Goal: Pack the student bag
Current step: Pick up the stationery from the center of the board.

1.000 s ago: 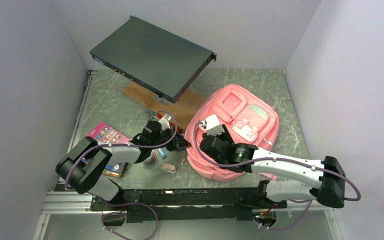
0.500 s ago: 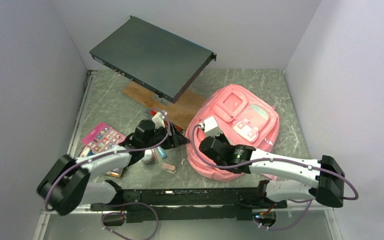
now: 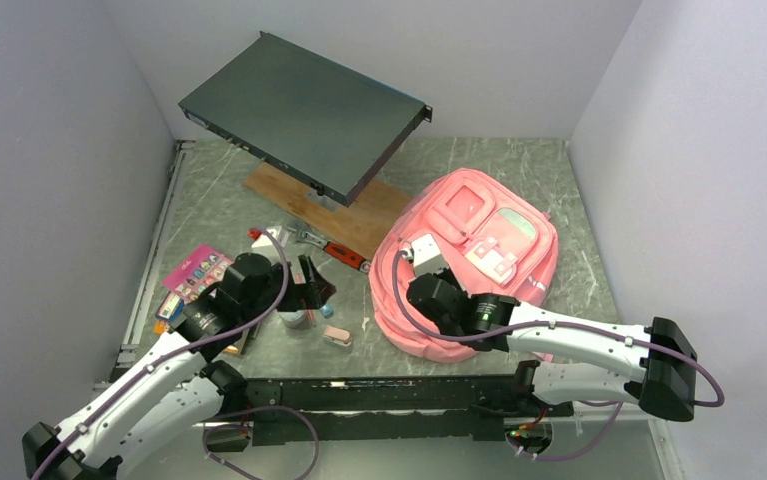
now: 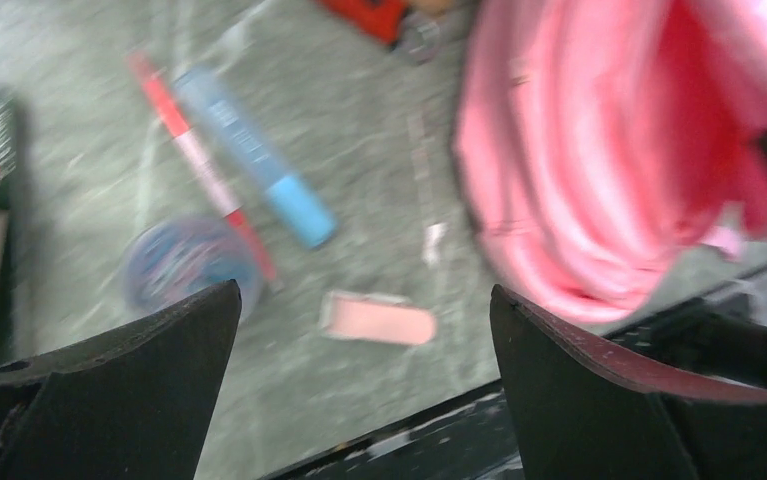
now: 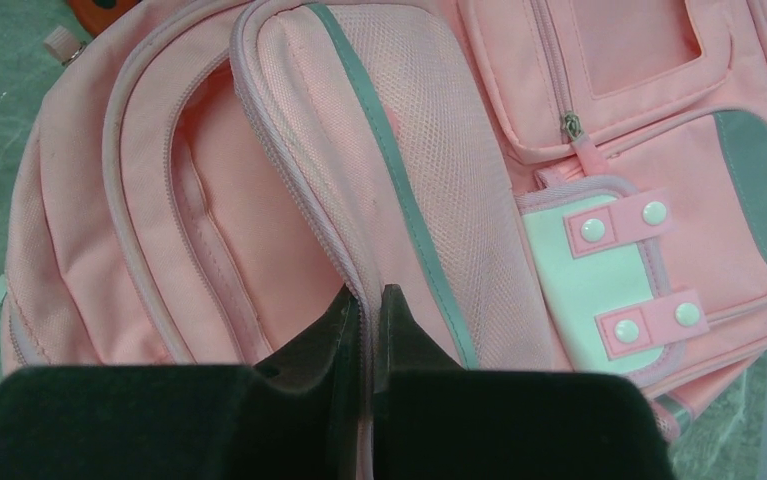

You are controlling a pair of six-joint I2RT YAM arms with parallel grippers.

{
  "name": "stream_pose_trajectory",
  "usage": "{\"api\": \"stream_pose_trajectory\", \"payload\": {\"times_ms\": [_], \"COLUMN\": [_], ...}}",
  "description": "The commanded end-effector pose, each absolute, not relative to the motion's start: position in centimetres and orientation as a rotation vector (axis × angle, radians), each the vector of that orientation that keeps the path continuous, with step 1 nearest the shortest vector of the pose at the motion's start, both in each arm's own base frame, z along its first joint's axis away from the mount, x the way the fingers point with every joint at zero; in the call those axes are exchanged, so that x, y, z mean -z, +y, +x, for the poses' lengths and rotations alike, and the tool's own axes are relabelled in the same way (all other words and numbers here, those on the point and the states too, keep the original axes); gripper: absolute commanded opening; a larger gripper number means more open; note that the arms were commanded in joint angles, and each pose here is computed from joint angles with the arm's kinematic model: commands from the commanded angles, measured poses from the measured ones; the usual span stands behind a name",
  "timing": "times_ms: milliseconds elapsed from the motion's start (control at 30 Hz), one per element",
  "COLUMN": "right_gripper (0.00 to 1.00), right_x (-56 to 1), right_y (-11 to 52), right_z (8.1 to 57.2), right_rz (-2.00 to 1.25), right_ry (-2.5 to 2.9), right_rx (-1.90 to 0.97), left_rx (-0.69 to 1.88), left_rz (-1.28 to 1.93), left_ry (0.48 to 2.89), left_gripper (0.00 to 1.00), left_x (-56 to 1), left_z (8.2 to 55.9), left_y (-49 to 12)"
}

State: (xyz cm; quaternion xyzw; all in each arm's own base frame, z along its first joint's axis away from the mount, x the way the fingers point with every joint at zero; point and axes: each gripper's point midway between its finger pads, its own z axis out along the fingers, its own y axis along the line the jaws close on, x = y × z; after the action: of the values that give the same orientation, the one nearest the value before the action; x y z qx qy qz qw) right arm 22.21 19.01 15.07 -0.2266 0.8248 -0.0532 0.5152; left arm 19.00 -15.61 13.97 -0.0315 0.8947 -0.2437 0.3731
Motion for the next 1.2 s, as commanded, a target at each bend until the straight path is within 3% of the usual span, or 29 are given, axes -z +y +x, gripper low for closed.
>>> {"api": "stream_pose_trajectory", "payload": {"times_ms": [0, 200, 467, 1033, 1167], "right_gripper": [0.00, 0.00, 0.00, 0.00, 0.00], "right_x": [-16.8, -16.7, -16.8, -17.0, -17.1], "right_y": [20.3, 20.4, 20.3, 20.4, 20.6], "right_z": [23.0, 22.8, 22.6, 22.5, 22.5], "right_rz": [-0.471, -0.474, -0.472, -0.477, -0.483], "right_ry": [1.935, 1.940, 1.941, 1.933, 1.931], "right_rx": [0.049, 0.033, 0.017, -0.013, -0.019], "left_rx": [0.317, 0.187, 0.219, 0.142, 0.128], "left_rz": [-0.214, -0.301, -0.251, -0.194, -0.192], "left_ry": [2.415, 2.471, 2.436, 2.455, 2.467], "left_gripper": [1.00, 1.00, 1.00, 0.76, 0.75], "left_x": [-10.9, -8.3, -7.2, -5.3, -4.7], "left_z": [17.7, 18.0, 19.9, 21.0, 20.9], "left_y": [-10.9, -9.9, -11.3, -11.3, -11.2]}}
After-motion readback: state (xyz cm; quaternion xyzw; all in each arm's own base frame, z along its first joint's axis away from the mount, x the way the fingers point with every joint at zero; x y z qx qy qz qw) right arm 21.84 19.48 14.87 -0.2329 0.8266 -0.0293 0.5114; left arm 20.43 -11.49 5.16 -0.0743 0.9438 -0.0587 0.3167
